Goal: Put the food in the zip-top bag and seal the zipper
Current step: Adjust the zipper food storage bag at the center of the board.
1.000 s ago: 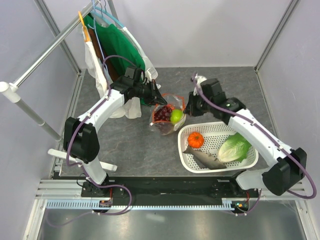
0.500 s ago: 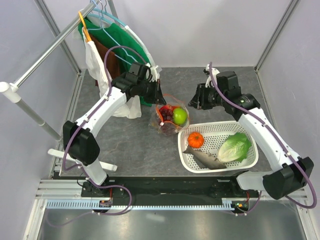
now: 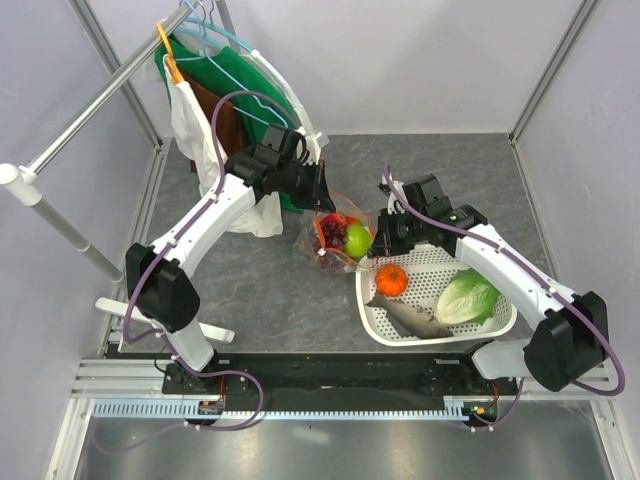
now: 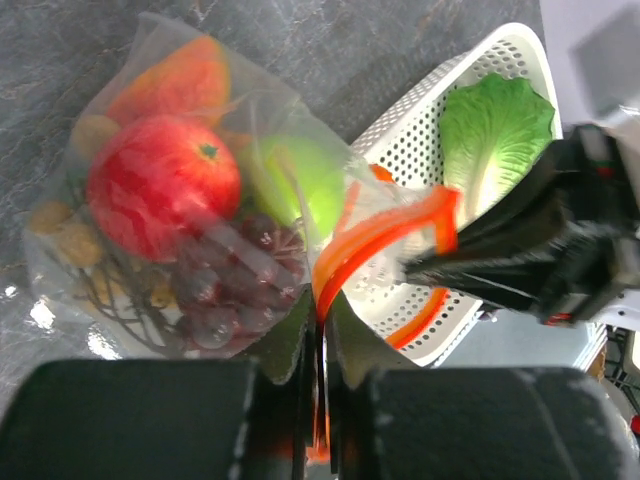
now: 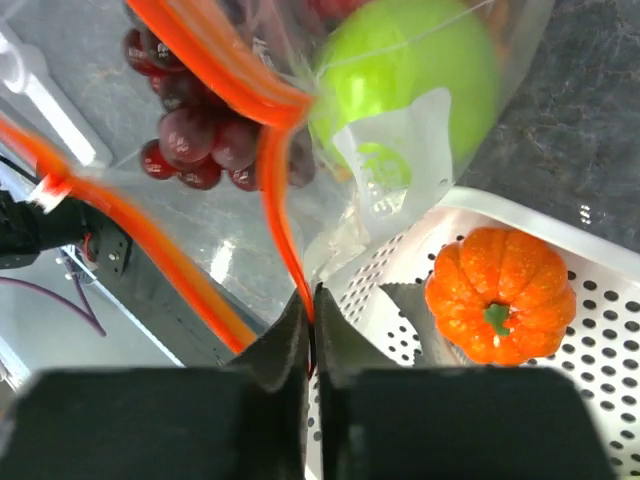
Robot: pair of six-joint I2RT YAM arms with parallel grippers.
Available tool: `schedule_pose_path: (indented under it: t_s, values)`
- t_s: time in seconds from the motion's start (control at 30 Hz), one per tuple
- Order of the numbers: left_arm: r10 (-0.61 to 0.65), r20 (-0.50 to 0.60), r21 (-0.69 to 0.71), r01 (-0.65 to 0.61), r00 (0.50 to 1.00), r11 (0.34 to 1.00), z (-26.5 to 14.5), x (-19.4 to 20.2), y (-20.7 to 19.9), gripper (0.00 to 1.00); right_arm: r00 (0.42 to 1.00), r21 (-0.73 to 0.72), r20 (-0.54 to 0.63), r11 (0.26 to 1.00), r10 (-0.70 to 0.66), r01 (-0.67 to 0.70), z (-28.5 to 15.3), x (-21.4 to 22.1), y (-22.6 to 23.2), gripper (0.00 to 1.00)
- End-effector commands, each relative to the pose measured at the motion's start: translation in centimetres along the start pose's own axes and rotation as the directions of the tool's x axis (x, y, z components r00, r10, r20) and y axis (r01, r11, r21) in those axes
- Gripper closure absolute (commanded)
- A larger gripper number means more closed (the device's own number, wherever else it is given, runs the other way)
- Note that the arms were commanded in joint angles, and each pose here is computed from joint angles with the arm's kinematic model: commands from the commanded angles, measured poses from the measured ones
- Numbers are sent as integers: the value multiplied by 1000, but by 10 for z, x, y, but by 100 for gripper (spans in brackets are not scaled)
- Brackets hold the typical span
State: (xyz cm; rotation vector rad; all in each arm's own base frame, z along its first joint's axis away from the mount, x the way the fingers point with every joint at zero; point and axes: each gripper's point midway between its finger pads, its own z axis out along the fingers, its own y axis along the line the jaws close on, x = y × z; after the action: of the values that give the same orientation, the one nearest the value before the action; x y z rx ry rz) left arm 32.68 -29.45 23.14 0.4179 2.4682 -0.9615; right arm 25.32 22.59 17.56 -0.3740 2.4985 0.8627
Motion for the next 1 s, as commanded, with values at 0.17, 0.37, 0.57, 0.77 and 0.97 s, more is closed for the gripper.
schedule_pose_path:
  t_s: [0.17, 0.37, 0.57, 0.77, 0.97]
  values:
    - [206, 79, -68, -201, 975, 977, -23, -19, -2, 60, 993, 3, 110, 1000, -30, 30, -22, -37, 8, 100]
    - [361, 37, -202, -346, 932, 916, -35, -10, 11, 54, 991, -12, 131, 999, -32, 34, -29, -45, 14, 100]
    - [455, 24, -269, -433, 890, 860, -48, -10, 0, 95, 987, -54, 160, 998, -28, 37, -39, -61, 27, 100]
    - [486, 37, -260, -461, 873, 849, -78, -24, -22, 98, 975, -67, 214, 994, -68, 84, -64, -95, 44, 100]
    - [426, -20, -222, -419, 905, 880, -68, -11, -19, 98, 988, -40, 71, 989, -137, 140, -31, -70, 15, 100]
